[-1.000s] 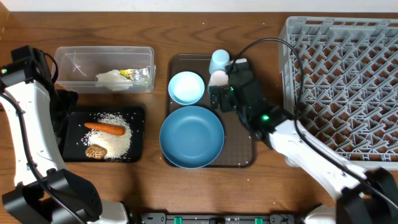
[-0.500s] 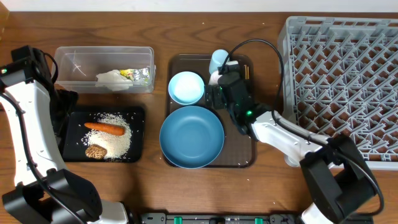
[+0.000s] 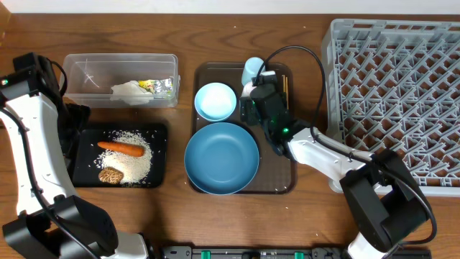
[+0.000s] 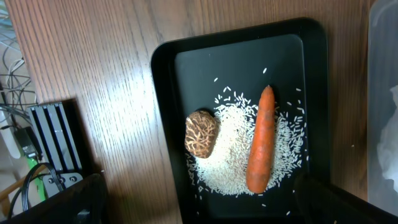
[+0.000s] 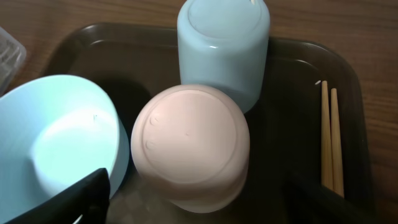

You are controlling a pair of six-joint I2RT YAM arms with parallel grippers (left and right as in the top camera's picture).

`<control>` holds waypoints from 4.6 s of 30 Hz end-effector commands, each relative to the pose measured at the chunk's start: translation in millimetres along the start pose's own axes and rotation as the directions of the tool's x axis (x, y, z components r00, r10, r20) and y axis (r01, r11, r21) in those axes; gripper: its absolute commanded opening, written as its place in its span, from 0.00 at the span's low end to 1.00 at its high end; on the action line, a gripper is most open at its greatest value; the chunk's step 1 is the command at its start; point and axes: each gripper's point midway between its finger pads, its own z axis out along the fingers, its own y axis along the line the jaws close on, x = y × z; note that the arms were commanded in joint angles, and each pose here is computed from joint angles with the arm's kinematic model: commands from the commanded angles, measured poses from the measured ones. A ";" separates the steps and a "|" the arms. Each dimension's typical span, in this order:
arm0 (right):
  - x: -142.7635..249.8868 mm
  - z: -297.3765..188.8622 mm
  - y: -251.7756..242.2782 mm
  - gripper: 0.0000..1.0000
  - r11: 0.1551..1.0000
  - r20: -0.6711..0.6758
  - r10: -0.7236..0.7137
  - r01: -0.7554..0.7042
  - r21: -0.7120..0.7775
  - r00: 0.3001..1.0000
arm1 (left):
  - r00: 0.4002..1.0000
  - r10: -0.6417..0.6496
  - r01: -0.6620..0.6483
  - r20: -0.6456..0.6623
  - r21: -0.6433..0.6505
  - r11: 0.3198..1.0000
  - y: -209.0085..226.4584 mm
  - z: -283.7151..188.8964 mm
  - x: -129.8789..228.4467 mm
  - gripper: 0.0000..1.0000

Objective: Sort waste into correct bins and load items into the dishwasher rack
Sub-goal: 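Lower the right gripper over the pink cup and align with it, then close the right gripper around the pink cup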

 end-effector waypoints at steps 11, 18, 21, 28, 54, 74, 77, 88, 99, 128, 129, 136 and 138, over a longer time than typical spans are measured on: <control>-8.4 0.3 5.6 0.85 1.000 0.033 0.008 -0.008 -0.001 0.999 | 1.000 -0.016 0.016 0.000 -0.002 1.000 2.2 -1.1 -0.6 0.98; -3.1 9.1 6.0 0.83 1.000 0.033 0.008 -0.008 -0.001 0.999 | 1.000 -0.016 0.016 0.000 -0.003 1.000 2.3 -1.1 -0.6 0.98; -0.1 12.9 5.9 0.84 1.000 0.030 0.007 -0.007 0.000 1.000 | 1.000 -0.016 0.016 0.000 -0.002 1.000 2.2 -1.1 -0.7 0.98; -4.4 12.6 7.6 0.72 1.000 0.047 0.012 -0.011 -0.007 0.999 | 1.000 -0.016 0.016 0.000 -0.002 1.000 2.2 -1.1 -0.6 0.98; -45.7 -42.7 10.3 0.56 0.999 0.098 0.029 -0.025 -0.042 0.995 | 1.000 -0.016 0.016 0.000 -0.002 1.000 2.2 -1.1 -0.7 0.98; -35.1 0.2 26.0 0.77 0.995 0.154 0.079 -0.068 -0.078 0.985 | 1.000 -0.016 0.016 0.000 -0.002 1.000 2.2 -1.1 -0.6 0.98; -29.4 5.6 30.2 0.77 0.994 0.151 0.078 -0.066 -0.083 0.986 | 1.000 -0.016 0.016 0.000 -0.002 1.000 2.2 -1.1 -0.7 0.98; -14.5 19.4 22.8 0.78 0.993 0.138 0.115 -0.111 -0.034 0.984 | 1.000 -0.016 0.016 0.000 -0.002 1.000 2.2 -1.1 -0.6 0.98; -1.4 32.2 11.6 0.79 0.994 0.135 0.104 -0.108 0.028 0.985 | 1.000 -0.016 0.016 0.000 -0.002 1.000 2.2 -1.1 -0.6 0.98; -30.8 -21.0 -4.9 0.82 0.989 0.131 0.082 -0.097 0.114 0.988 | 1.000 -0.016 0.016 0.000 -0.002 1.000 2.2 -1.1 -0.7 0.98; -31.4 -20.0 -3.7 0.82 0.989 0.136 0.084 -0.099 0.111 0.987 | 1.000 -0.016 0.016 0.000 -0.002 1.000 2.2 -1.1 -0.7 0.98; -24.5 1.6 -1.3 0.84 0.989 0.155 0.094 -0.110 0.099 0.983 | 1.000 -0.016 0.016 0.000 -0.002 1.000 2.2 -1.1 -0.7 0.98; -21.4 7.7 -0.5 0.84 0.989 0.158 0.095 -0.111 0.095 0.983 | 1.000 -0.016 0.016 0.000 -0.002 1.000 2.2 -1.1 -0.7 0.98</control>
